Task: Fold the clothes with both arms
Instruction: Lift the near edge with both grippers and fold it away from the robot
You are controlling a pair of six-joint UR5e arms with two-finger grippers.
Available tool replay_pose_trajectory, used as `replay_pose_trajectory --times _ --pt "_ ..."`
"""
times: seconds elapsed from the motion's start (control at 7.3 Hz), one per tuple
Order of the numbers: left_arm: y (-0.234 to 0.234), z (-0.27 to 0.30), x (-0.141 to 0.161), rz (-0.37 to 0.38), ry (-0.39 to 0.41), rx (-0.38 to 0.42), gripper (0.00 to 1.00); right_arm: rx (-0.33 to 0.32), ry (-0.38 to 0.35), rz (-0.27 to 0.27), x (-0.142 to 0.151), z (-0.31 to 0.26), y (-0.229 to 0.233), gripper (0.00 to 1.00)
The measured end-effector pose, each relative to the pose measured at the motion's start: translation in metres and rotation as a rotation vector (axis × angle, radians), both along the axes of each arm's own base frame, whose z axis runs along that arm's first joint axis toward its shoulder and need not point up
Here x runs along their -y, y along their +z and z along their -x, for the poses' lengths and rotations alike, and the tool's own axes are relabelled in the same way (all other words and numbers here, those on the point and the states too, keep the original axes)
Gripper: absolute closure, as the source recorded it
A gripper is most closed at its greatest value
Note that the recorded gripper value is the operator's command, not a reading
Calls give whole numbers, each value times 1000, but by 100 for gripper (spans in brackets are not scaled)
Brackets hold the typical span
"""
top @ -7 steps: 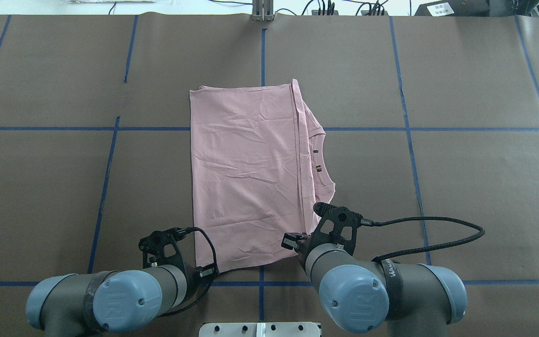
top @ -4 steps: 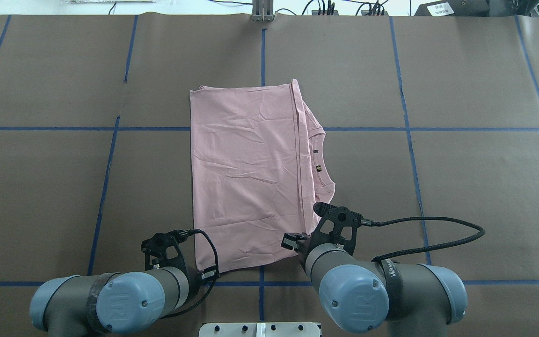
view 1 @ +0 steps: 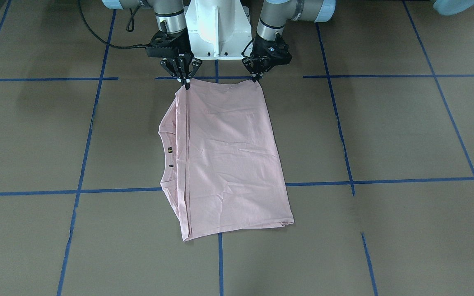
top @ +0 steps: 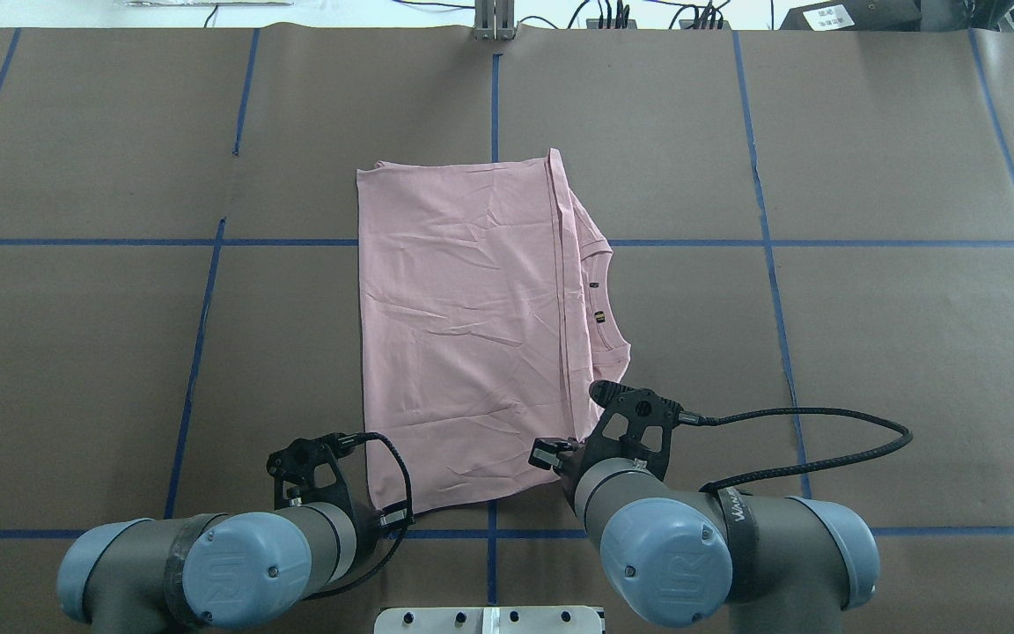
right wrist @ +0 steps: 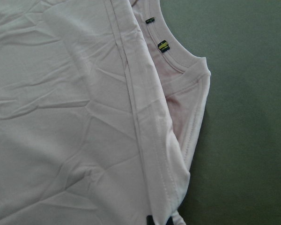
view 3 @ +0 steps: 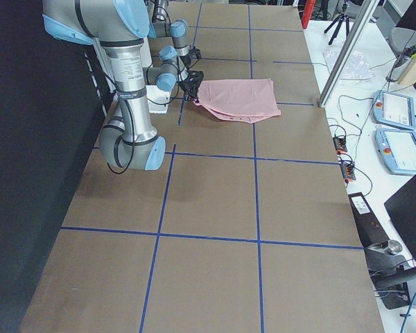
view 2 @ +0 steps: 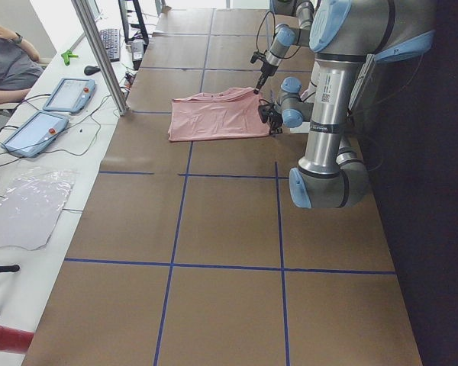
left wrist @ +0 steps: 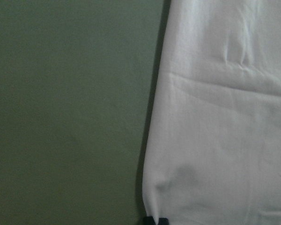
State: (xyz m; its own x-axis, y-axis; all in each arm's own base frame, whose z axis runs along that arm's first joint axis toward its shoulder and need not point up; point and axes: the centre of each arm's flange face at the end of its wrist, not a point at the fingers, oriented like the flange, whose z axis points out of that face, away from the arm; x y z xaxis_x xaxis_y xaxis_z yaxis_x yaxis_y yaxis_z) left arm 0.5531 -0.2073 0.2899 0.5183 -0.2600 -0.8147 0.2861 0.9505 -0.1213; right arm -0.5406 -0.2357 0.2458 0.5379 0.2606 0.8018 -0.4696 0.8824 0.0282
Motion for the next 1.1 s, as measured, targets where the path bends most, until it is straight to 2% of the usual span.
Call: replay_pose_trajectory --times 0.41,0.82,1.1 --pt "-39 35 2 -62 63 -57 100 32 5 -8 -1 -19 -15 100" --pt "-117 131 0 -62 152 -137 100 51 -38 -8 -31 -89 -69 100" --pt "-151 165 7 -83 174 -171 100 44 -58 -7 -41 -104 -78 100"
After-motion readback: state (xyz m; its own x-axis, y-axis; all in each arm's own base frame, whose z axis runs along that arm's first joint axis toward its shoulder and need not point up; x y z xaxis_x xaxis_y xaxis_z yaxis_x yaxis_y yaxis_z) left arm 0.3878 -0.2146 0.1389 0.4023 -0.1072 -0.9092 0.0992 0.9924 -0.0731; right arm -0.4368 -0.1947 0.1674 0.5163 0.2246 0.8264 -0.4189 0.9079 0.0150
